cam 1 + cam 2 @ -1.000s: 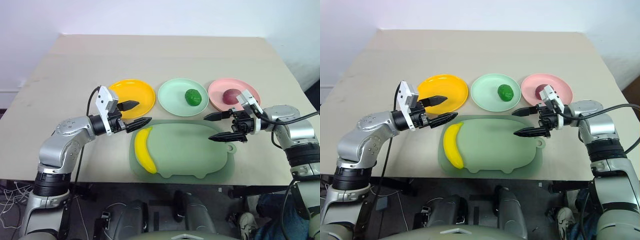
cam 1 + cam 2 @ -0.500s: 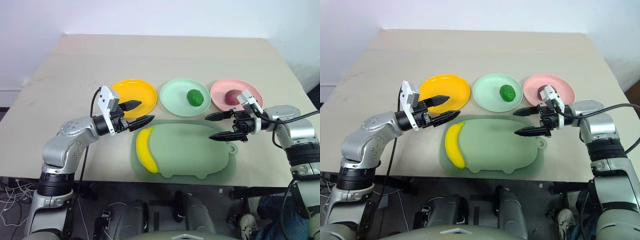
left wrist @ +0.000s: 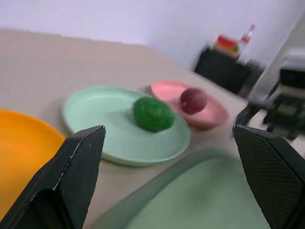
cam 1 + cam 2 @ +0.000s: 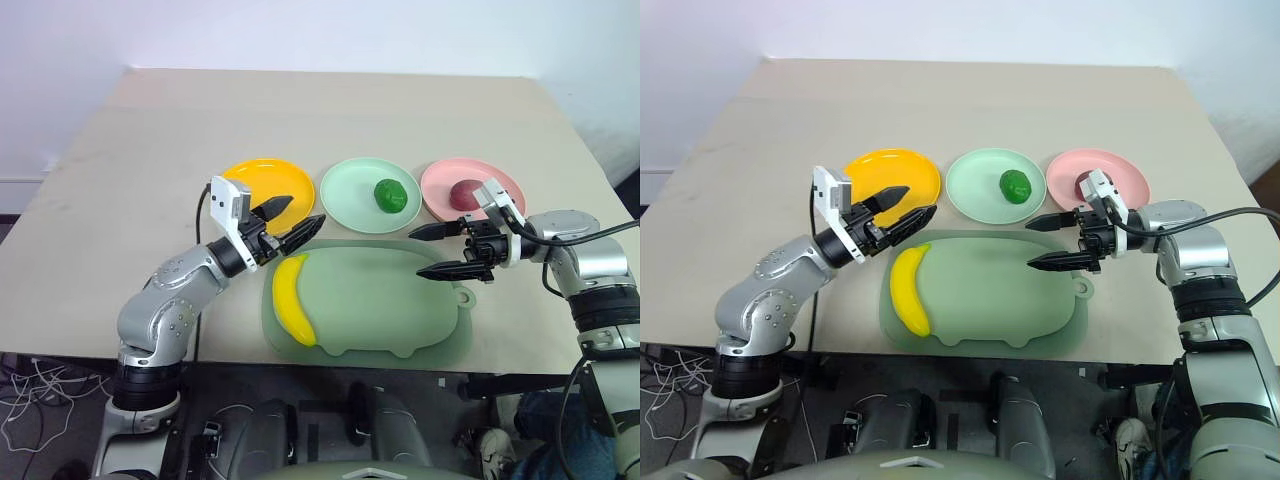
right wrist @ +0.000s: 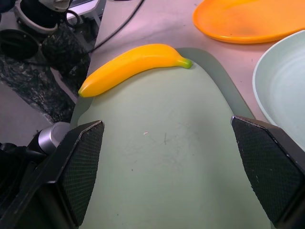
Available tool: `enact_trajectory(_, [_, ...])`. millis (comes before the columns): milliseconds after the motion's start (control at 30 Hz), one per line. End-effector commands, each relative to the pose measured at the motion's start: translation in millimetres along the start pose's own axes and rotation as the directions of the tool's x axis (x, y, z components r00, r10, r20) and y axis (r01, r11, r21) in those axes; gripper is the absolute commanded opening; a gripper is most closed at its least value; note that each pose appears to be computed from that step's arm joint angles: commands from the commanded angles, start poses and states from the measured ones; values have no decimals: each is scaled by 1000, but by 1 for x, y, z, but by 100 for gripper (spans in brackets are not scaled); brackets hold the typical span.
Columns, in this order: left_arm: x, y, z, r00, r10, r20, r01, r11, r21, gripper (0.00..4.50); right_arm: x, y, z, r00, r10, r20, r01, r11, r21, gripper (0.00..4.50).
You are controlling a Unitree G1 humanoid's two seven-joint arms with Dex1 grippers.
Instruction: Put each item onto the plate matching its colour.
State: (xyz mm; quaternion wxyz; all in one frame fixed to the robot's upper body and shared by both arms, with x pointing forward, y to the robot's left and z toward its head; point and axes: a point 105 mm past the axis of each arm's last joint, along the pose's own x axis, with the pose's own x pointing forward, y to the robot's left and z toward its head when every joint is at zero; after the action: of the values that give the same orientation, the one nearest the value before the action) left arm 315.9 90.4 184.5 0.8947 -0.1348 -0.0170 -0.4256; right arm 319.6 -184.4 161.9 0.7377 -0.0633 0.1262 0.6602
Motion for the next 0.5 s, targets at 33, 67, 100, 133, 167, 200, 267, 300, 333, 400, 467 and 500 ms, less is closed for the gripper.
enact_trajectory(33, [1,-13,13,999,-15,50,13,999,37,450,-4,-2,13,1000,-11,23,12,999,-32,447])
enact_trajectory(67, [0,-9,19,997,8,79,-13,998,56,450,-4,-3,13,1000,-12,20,13,999,-38,447])
enact_trajectory(100, [-2,-3,24,995,41,96,-47,997,59,450,-4,-3,13,1000,-15,18,16,999,-39,447])
enact_trajectory(133, [-4,-1,28,992,60,111,-69,994,81,450,-4,-4,13,1000,-17,17,18,999,-40,447])
enact_trajectory(167, [-5,-1,29,991,66,115,-78,992,96,450,-4,-4,13,1000,-17,18,18,999,-40,447])
enact_trajectory(200, [-5,-3,27,992,64,111,-75,993,95,450,-4,-5,13,1000,-18,18,19,999,-39,447])
enact_trajectory(267, [-5,-2,19,996,58,74,-60,998,23,450,-4,-5,12,1000,-19,16,19,999,-30,447])
enact_trajectory(300, [-5,-1,15,997,62,55,-62,998,-4,450,-4,-5,12,1000,-19,15,20,999,-29,447])
enact_trajectory(333, [-5,-1,17,996,56,65,-55,998,-15,450,-4,-5,13,1000,-21,15,22,999,-34,447])
enact_trajectory(400, [-6,-9,26,991,-10,131,19,997,-71,450,-4,-6,13,1000,-22,16,23,999,-36,447])
enact_trajectory(467, [-7,-14,31,987,-40,155,49,997,-61,450,-4,-5,13,1000,-22,15,23,999,-35,447])
enact_trajectory(500, [-6,-9,33,987,-5,160,12,999,-42,450,-4,-6,13,1000,-22,17,23,999,-33,447])
